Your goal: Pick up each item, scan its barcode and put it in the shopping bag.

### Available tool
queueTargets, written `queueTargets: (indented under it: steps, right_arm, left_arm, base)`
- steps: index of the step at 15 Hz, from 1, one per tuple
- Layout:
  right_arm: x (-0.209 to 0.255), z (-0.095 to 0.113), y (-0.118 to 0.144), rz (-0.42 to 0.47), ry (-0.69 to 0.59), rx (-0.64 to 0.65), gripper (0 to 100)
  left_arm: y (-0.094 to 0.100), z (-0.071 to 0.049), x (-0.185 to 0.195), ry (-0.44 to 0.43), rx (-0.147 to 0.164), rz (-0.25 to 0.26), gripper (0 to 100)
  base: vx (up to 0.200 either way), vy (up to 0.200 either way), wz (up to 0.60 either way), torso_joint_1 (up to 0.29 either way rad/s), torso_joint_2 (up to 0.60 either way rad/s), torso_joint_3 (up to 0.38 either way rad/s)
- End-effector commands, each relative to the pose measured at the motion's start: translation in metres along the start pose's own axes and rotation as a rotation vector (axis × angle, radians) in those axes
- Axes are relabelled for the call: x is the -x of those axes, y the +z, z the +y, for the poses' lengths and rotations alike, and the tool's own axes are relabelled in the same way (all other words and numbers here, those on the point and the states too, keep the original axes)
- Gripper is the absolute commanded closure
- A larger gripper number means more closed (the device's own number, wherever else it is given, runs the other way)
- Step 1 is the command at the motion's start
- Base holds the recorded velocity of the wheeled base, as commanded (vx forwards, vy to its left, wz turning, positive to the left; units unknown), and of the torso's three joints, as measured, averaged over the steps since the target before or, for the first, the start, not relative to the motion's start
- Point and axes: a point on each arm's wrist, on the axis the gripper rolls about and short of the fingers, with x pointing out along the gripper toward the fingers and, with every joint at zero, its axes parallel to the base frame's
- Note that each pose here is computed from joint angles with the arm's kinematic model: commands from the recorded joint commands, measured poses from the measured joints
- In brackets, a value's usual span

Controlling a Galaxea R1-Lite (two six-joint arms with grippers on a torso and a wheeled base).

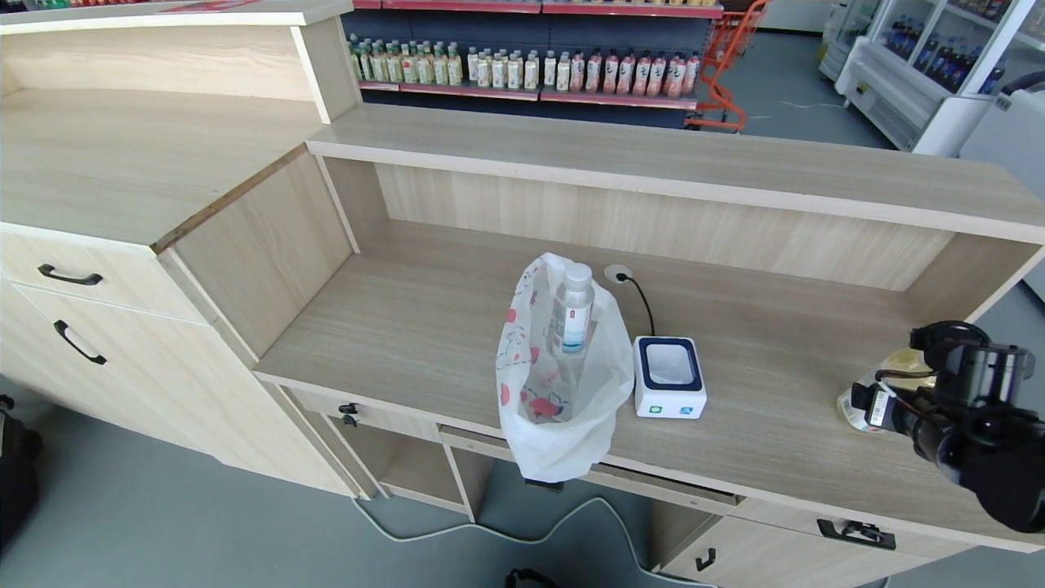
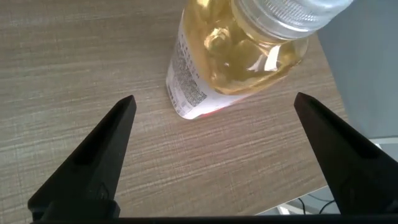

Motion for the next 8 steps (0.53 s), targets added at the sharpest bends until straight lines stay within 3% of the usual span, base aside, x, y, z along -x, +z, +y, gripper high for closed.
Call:
queueTargets:
  steps: [1, 8]
  right_arm:
    - [-0.007, 0.003, -0.011, 0.032, -0.002, 0.015, 0]
    - [-0.020, 0.015, -0.017, -0.006, 0.019, 0.015, 0]
  left_arm:
    - [0.000, 0.000, 0.000, 0.000, 0.000, 0.000, 0]
    - [0.000, 0.000, 0.000, 0.000, 0.000, 0.000, 0]
  base:
    - [0.000, 0.000, 0.00, 0.000, 0.00, 0.000]
    - [0.000, 0.000, 0.00, 0.000, 0.00, 0.000]
